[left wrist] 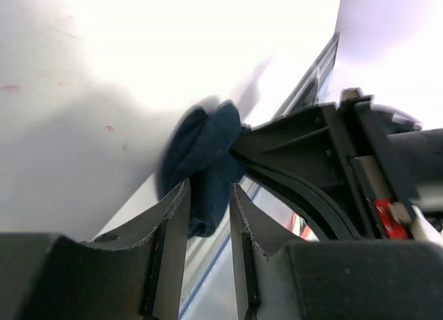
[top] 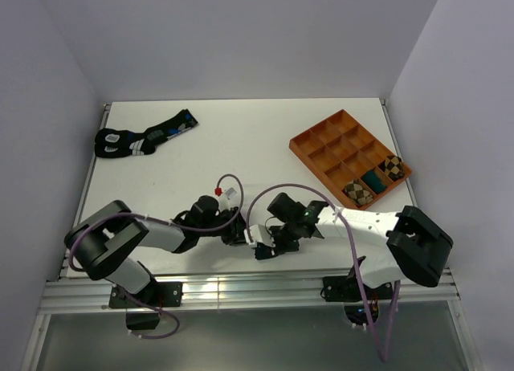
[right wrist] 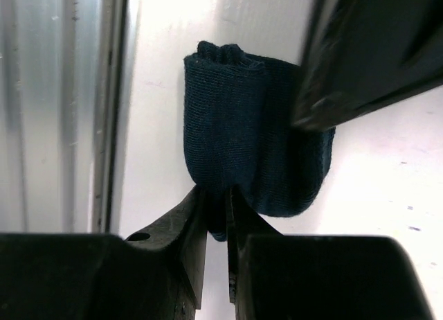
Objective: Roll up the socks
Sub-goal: Roll the sock at the center of the board.
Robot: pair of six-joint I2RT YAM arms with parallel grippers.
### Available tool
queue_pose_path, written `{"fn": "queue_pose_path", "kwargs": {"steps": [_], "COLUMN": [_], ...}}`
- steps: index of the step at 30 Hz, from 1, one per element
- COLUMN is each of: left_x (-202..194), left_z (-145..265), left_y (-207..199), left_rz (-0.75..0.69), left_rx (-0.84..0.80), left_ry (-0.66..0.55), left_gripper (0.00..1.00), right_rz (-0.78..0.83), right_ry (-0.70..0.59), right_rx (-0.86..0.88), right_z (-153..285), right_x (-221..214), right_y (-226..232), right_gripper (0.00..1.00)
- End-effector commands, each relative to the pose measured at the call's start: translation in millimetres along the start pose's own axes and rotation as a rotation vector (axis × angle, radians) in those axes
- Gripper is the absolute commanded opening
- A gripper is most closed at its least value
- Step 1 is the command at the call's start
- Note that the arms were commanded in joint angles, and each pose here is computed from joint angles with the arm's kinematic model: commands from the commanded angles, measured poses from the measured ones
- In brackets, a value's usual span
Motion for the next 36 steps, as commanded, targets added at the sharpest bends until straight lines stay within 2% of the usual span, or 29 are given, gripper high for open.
{"fn": "queue_pose_path", "kwargs": {"steps": [1, 5, 7, 8, 11, 17, 22, 36], "left_x": [33.6, 34.8, 35.0, 41.4, 32.0, 20.8, 10.5, -7.7], "left_z": [10.6, 33.3, 38.9, 42.2, 45.9, 39.3, 23.0, -20.8], "left_y": [-9.9, 1.6, -6.0, -3.5, -21.1, -42.5, -40.7, -47.1], "left_rz": [-0.047, -0.084, -0.154, -0.214, -0.334, -0.545, -0.65, -0.716], "left_rx": [-0.02, 0.015, 0.025, 0.069, 0.052, 0.04, 0.029, -0.044], "left_ry": [-0.259, -0.418, -0.466, -0.532, -0.593, -0.573, -0.504, -0.352], "left_gripper": [0.33, 0.33, 0.33, 0.33, 0.33, 0.33, 0.35, 0.39], "right_rz": [-0.057, -0.126, -0.154, -0.174, -0.239, -0.341, -0.394, -0.46], "right_ry": [0.036, 0.063, 0.076, 0.097, 0.11, 0.153, 0.175, 0.206], "right_rx": [0.137, 0.236, 0.264, 0.296, 0.373, 0.446, 0.489, 0.509], "right_z": [7.1, 9.7, 13.9, 10.1, 12.1, 7.5, 4.1, -1.7], "right_x": [-4.8, -8.0, -5.1, -8.9, -7.1, -5.8, -3.4, -5.8], "right_y": [14.4, 8.1, 1.6, -0.5, -7.4, -21.6, -27.3, -33.3], "right_gripper": [0.11, 0.11, 0.11, 0.11, 0.11, 0.11, 0.11, 0.11]}}
Point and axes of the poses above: each gripper's point midway between its finger pads, its own z axis back along the fingers, its own y axis along the line the jaws close on, x = y × z, the point moved 3 cm from there along z, back along the fingers, and after that the axes turned 10 degrees about -z, right-handed, at the moved point
